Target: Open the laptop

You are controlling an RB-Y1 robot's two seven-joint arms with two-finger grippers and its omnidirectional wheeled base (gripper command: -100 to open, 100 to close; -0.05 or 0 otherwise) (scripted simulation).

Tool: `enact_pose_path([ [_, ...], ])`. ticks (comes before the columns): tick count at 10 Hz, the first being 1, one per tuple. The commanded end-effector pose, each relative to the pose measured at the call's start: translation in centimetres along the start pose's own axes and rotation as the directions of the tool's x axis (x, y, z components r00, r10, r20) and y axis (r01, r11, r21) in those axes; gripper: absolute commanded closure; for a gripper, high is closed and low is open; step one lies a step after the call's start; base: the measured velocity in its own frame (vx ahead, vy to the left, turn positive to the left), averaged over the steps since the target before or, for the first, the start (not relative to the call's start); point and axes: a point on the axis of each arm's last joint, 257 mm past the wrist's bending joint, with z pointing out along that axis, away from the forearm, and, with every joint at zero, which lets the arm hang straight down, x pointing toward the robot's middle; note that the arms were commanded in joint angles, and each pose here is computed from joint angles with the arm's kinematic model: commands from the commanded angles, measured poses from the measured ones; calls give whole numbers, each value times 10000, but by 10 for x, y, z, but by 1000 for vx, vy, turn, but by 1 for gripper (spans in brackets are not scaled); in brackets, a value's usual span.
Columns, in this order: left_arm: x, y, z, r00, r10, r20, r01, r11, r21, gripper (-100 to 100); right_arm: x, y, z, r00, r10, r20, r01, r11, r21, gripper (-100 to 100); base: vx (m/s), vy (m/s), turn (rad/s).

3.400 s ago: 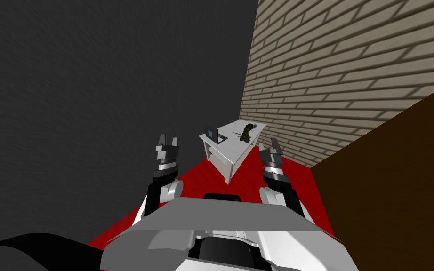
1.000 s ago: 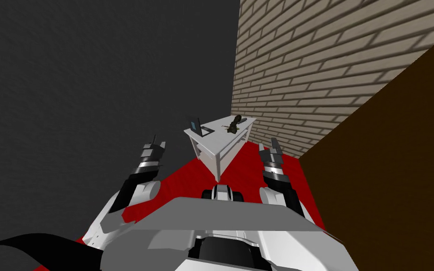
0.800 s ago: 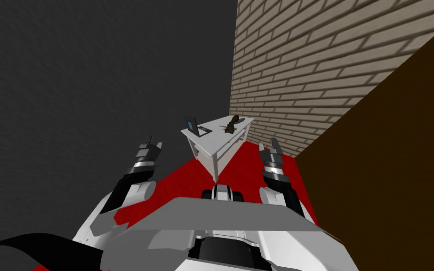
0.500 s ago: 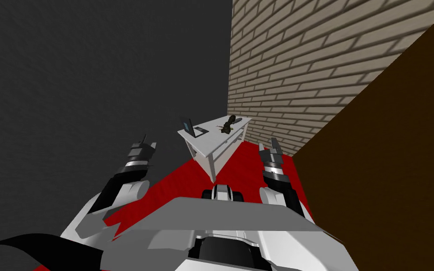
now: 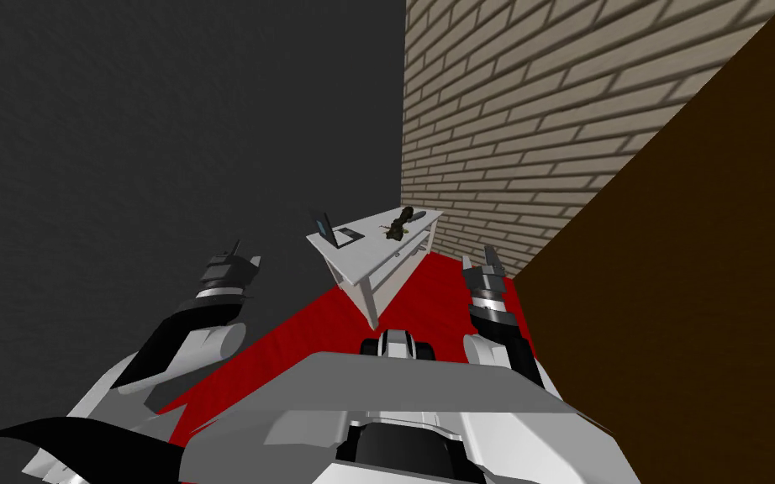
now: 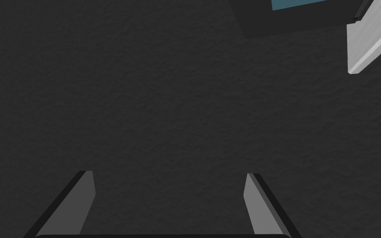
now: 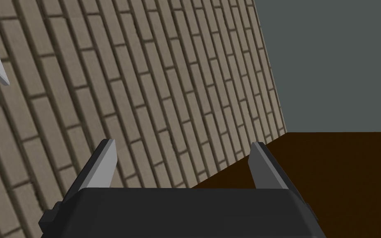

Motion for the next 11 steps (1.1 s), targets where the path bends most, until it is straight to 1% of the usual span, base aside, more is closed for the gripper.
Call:
enact_pose_path([
  [1, -33, 4, 5, 9989, 32, 475, -15, 9993, -375, -100, 0, 0, 0, 10000, 0, 0, 0, 10000, -1, 0, 44, -131, -64],
  [2, -36, 3, 4, 9986, 64, 516, -46, 9994, -355, -100, 0, 0, 0, 10000, 0, 0, 0, 10000, 0, 0, 52, -109, -24],
  [4, -71, 10, 8, 9944, -134, 1050, 221, 9963, -825, -100, 0, 0, 0, 10000, 0, 0, 0, 10000, 0, 0, 90, -169, -73],
  [5, -79, 6, 8, 9930, -42, 1178, 132, 9970, -757, -100, 0, 0, 0, 10000, 0, 1, 0, 10000, 0, 0, 106, -132, -15],
  [6, -97, 9, 8, 9888, -197, 1479, 341, 9949, -951, -100, 0, 0, 0, 10000, -1, 0, 1, 10000, 0, 0, 94, -106, -36],
  [7, -100, 7, 8, 9882, -166, 1524, 310, 9952, -926, -100, 0, 0, 0, 10000, -2, 0, 2, 10000, 0, 0, 78, -85, -22],
  [8, -120, 9, 7, 9816, -338, 1877, 546, 9928, -1070, -100, 0, 0, 0, 10000, -2, 0, 2, 10000, 0, 0, 107, -112, -38],
  [9, -138, 12, 6, 9737, -572, 2205, 854, 9890, -1206, -100, 0, 0, 0, 10000, -2, 0, 2, 10000, 1, 0, 159, -153, -58],
  [10, -158, 13, 4, 9625, -812, 2588, 1173, 9849, -1272, -100, 0, 0, 0, 10000, -1, 0, 1, 10000, 1, 0, 198, -168, -52],
  [11, -177, 16, 2, 9492, -1100, 2949, 1543, 9792, -1316, -100, 0, 0, 0, 10000, -1, 1, 1, 10000, 1, 0, 223, -195, -41],
])
